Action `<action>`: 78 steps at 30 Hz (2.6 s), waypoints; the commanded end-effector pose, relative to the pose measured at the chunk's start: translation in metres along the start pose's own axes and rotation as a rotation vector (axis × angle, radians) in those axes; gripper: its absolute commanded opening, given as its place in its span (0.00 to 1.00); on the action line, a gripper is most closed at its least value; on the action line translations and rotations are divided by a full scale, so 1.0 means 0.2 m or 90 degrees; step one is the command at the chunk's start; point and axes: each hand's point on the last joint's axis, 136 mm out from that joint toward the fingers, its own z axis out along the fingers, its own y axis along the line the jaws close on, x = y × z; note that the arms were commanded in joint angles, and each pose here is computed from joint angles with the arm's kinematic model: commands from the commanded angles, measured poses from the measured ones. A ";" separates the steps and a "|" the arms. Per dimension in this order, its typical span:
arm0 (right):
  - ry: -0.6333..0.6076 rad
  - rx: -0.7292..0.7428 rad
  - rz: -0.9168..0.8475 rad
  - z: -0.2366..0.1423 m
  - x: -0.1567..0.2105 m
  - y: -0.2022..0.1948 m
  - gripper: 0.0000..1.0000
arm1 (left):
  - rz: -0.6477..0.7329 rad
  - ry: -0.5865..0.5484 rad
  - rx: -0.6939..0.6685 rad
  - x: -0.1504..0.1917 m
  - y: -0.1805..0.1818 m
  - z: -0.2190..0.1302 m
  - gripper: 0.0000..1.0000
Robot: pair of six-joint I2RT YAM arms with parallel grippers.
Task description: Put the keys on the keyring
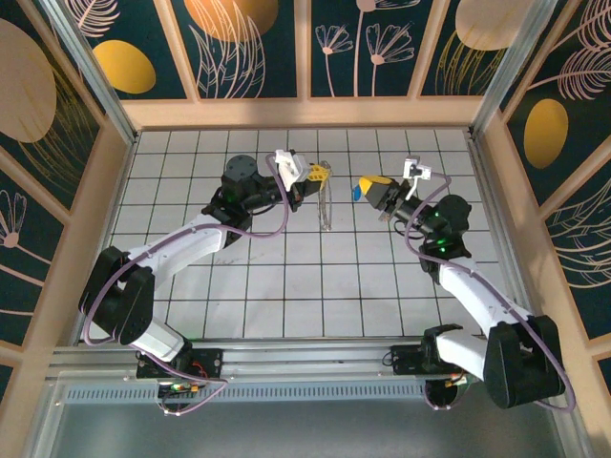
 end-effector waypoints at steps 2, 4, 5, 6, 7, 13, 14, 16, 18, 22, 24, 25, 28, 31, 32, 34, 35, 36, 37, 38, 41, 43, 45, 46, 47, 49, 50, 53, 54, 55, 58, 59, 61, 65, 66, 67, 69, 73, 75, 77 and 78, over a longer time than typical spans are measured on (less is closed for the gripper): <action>-0.021 -0.046 -0.029 0.02 -0.06 0.08 0.00 | 0.045 -0.029 -0.005 -0.14 0.02 0.01 0.00; -0.019 -0.049 -0.027 0.03 -0.06 0.07 0.00 | 0.043 -0.028 -0.002 -0.14 0.02 0.01 0.00; -0.017 -0.052 -0.026 0.04 -0.06 0.07 0.00 | 0.042 -0.028 0.000 -0.14 0.01 0.01 0.00; -0.014 -0.055 -0.025 0.05 -0.05 0.08 0.00 | 0.042 -0.027 0.003 -0.14 0.01 0.02 0.00; -0.012 -0.058 -0.024 0.06 -0.05 0.08 0.00 | 0.042 -0.027 0.006 -0.14 0.00 0.02 0.00; -0.006 -0.071 -0.024 0.10 -0.03 0.10 0.00 | 0.038 -0.022 0.025 -0.14 -0.03 0.05 0.00; -0.005 -0.073 -0.025 0.11 -0.03 0.11 0.00 | 0.038 -0.020 0.026 -0.14 -0.04 0.05 0.00; -0.004 -0.076 -0.026 0.11 -0.03 0.11 0.00 | 0.037 -0.017 0.029 -0.13 -0.04 0.05 0.00; -0.004 -0.078 -0.027 0.11 -0.03 0.12 0.00 | 0.036 -0.015 0.030 -0.13 -0.05 0.05 0.00; -0.004 -0.083 -0.030 0.12 -0.03 0.14 0.00 | 0.034 -0.012 0.035 -0.12 -0.06 0.06 0.00; -0.004 -0.085 -0.032 0.12 -0.04 0.15 0.00 | 0.032 -0.011 0.037 -0.11 -0.07 0.07 0.00; -0.003 -0.084 -0.032 0.13 -0.03 0.15 0.00 | 0.032 -0.011 0.038 -0.11 -0.07 0.07 0.00; -0.005 -0.085 -0.035 0.13 -0.04 0.15 0.00 | 0.030 -0.008 0.045 -0.10 -0.08 0.08 0.00; -0.006 -0.085 -0.039 0.14 -0.05 0.15 0.00 | 0.028 -0.006 0.048 -0.10 -0.09 0.09 0.00; -0.007 -0.087 -0.040 0.14 -0.05 0.16 0.00 | 0.029 -0.007 0.049 -0.10 -0.09 0.09 0.00; -0.006 -0.086 -0.038 0.14 -0.05 0.15 0.00 | 0.028 -0.006 0.049 -0.10 -0.09 0.09 0.00; -0.005 -0.086 -0.037 0.14 -0.05 0.15 0.00 | 0.028 -0.006 0.050 -0.10 -0.10 0.09 0.00; -0.006 -0.086 -0.038 0.14 -0.05 0.15 0.00 | 0.030 -0.008 0.049 -0.10 -0.09 0.09 0.00; -0.006 -0.085 -0.037 0.14 -0.05 0.15 0.00 | 0.028 -0.008 0.051 -0.11 -0.10 0.10 0.00; -0.005 -0.085 -0.036 0.14 -0.05 0.15 0.00 | 0.027 -0.006 0.052 -0.10 -0.10 0.10 0.00; -0.006 -0.086 -0.037 0.15 -0.05 0.15 0.00 | 0.028 -0.008 0.056 -0.11 -0.11 0.10 0.00; -0.007 -0.086 -0.037 0.15 -0.05 0.15 0.00 | 0.028 -0.008 0.057 -0.11 -0.11 0.10 0.00; -0.008 -0.086 -0.038 0.15 -0.05 0.15 0.00 | 0.028 -0.008 0.058 -0.12 -0.11 0.11 0.00; -0.009 -0.086 -0.038 0.15 -0.06 0.15 0.00 | 0.028 -0.008 0.060 -0.12 -0.12 0.11 0.00; -0.010 -0.088 -0.039 0.15 -0.06 0.15 0.00 | 0.027 -0.007 0.062 -0.11 -0.12 0.11 0.00; -0.010 -0.088 -0.040 0.16 -0.06 0.15 0.00 | 0.027 -0.007 0.064 -0.11 -0.13 0.12 0.00; -0.011 -0.089 -0.040 0.16 -0.06 0.15 0.00 | 0.026 -0.005 0.064 -0.11 -0.13 0.12 0.00; -0.014 -0.090 -0.043 0.16 -0.07 0.16 0.00 | 0.025 -0.004 0.064 -0.11 -0.13 0.12 0.00; -0.014 -0.090 -0.043 0.16 -0.07 0.16 0.00 | 0.025 -0.004 0.066 -0.10 -0.13 0.12 0.00; -0.015 -0.090 -0.043 0.16 -0.08 0.16 0.00 | 0.024 -0.004 0.067 -0.10 -0.13 0.12 0.00; -0.016 -0.088 -0.046 0.16 -0.08 0.16 0.00 | 0.025 -0.004 0.067 -0.11 -0.14 0.12 0.00; -0.016 -0.087 -0.046 0.16 -0.08 0.16 0.00 | 0.024 -0.002 0.068 -0.10 -0.14 0.12 0.00; -0.016 -0.085 -0.048 0.16 -0.08 0.15 0.00 | 0.025 -0.001 0.067 -0.10 -0.14 0.12 0.00; -0.019 -0.072 -0.051 0.15 -0.08 0.13 0.00 | 0.026 -0.002 0.067 -0.11 -0.14 0.12 0.00; -0.019 -0.069 -0.051 0.15 -0.08 0.13 0.00 | 0.025 -0.001 0.067 -0.10 -0.14 0.12 0.00; -0.019 -0.067 -0.051 0.15 -0.08 0.12 0.00 | 0.026 -0.002 0.068 -0.10 -0.14 0.12 0.00; -0.020 -0.062 -0.050 0.15 -0.08 0.11 0.00 | 0.024 -0.003 0.070 -0.11 -0.14 0.11 0.00; -0.020 -0.054 -0.048 0.15 -0.08 0.09 0.00 | 0.024 -0.008 0.076 -0.12 -0.15 0.11 0.00; -0.019 -0.053 -0.047 0.16 -0.07 0.08 0.00 | 0.024 -0.010 0.078 -0.13 -0.16 0.11 0.00; -0.018 -0.046 -0.045 0.16 -0.06 0.06 0.00 | 0.024 -0.014 0.083 -0.14 -0.17 0.10 0.00; -0.018 -0.044 -0.045 0.16 -0.06 0.05 0.00 | 0.023 -0.015 0.083 -0.14 -0.17 0.10 0.00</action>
